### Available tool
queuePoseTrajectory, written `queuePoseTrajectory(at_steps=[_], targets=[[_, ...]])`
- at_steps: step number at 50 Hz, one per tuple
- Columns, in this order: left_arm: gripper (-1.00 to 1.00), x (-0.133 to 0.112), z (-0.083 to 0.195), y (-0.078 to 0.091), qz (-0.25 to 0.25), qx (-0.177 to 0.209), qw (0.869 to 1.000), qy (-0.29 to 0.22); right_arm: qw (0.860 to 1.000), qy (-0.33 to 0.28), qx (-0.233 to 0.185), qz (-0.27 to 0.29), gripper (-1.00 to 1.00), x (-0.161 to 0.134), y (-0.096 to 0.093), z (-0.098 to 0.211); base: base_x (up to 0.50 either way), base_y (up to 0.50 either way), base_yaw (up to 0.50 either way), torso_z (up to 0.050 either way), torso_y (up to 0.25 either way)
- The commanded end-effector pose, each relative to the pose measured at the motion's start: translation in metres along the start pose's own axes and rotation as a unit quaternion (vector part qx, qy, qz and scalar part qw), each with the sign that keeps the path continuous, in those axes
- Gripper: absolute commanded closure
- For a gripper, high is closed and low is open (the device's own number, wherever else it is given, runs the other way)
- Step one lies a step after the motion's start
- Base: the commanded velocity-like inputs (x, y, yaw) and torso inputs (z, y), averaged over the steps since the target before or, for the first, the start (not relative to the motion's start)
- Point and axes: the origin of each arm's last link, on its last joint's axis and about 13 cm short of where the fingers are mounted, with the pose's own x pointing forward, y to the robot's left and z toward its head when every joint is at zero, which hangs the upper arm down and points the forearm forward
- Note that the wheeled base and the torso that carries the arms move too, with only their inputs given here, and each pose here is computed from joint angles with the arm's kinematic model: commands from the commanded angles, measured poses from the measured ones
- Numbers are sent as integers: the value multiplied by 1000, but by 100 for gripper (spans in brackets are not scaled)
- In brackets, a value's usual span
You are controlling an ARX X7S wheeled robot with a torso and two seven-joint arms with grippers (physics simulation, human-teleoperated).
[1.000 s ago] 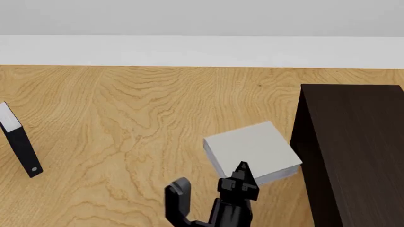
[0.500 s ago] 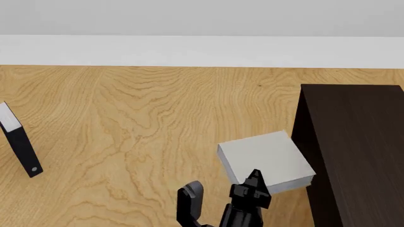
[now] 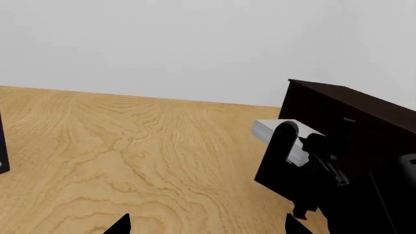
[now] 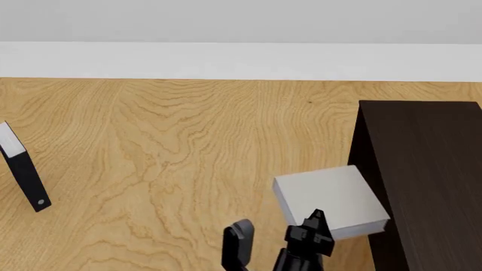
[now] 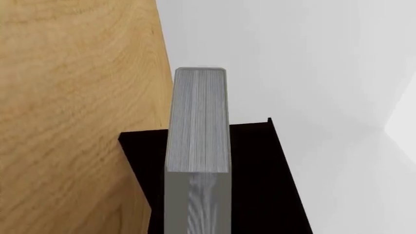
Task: Pick up the book on the right and place it on the cabinet shelf.
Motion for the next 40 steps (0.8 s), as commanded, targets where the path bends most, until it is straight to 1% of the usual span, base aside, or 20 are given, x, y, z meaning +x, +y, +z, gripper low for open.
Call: queuePoseTrajectory(at_steps=[1, 11, 21, 27, 34, 40], targets=[[-100, 0, -1, 0, -1, -1, 1000, 1, 998, 2, -42, -42, 100, 7, -4, -6, 0, 0, 0, 0, 0], [-100, 0, -1, 0, -2, -3, 1000, 2, 998, 18, -55, -37, 100, 8, -1, -10, 0, 0, 0, 0, 1], [-100, 0, -2, 0, -2, -4, 1000, 2, 997, 34, -55, -31, 100, 9, 4, -13, 0, 0, 0, 0, 1], [-100, 0, -2, 0, -2, -5, 1000, 3, 997, 48, -52, -30, 100, 10, 5, -17, 0, 0, 0, 0, 2], [-100, 1, -2, 0, -3, -5, 1000, 3, 997, 68, -37, -24, 100, 11, 7, -21, 0, 0, 0, 1, 1], [-100, 0, -1, 0, -2, -5, 1000, 2, 996, 84, -35, -25, 100, 14, 8, -25, 0, 0, 0, 0, 2]])
